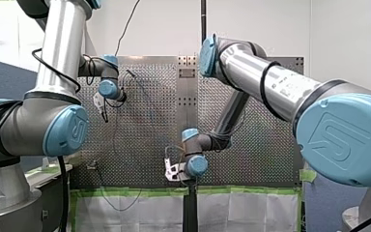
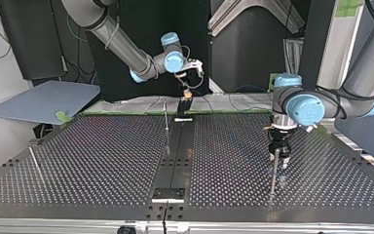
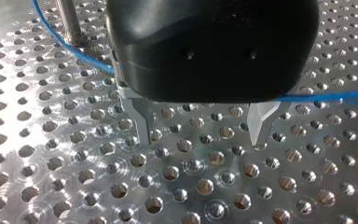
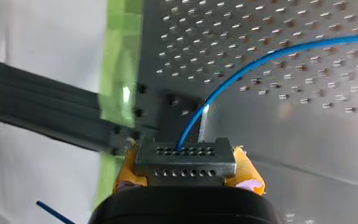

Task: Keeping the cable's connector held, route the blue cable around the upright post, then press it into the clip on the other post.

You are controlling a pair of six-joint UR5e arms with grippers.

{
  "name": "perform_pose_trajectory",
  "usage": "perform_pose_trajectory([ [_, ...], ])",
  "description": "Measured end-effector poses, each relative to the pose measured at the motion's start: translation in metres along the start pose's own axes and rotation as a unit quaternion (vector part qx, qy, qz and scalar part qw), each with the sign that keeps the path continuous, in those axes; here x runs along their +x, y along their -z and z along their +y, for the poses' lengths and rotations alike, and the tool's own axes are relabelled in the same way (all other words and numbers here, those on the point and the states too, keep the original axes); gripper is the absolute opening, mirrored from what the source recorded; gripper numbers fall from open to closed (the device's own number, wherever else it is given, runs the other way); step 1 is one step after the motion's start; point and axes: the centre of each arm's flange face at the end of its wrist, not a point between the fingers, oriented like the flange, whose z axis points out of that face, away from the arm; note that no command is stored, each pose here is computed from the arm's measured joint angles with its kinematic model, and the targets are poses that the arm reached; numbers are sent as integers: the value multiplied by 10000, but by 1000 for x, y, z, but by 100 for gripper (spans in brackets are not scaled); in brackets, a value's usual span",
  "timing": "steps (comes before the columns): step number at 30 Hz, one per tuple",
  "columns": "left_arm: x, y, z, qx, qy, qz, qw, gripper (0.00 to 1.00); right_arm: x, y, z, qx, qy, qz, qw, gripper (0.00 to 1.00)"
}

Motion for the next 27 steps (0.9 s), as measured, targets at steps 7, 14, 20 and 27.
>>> perform_pose_trajectory([
  [7, -1, -1, 2, -20, 19, -8, 10000, 100, -41, -7, 2, -125, -9, -95, 9999, 0],
  [14, -2, -1, 4, -39, 29, -15, 10000, 100, -96, -2, 12, -260, -195, -338, 9989, 0],
  [20, -2, -1, 5, -43, 29, -17, 10000, 100, -141, 5, 26, -382, -374, -531, 9972, 0],
  [27, -2, -1, 5, -44, 30, -19, 10000, 100, -188, 11, 45, -544, -596, -669, 9945, 0],
])
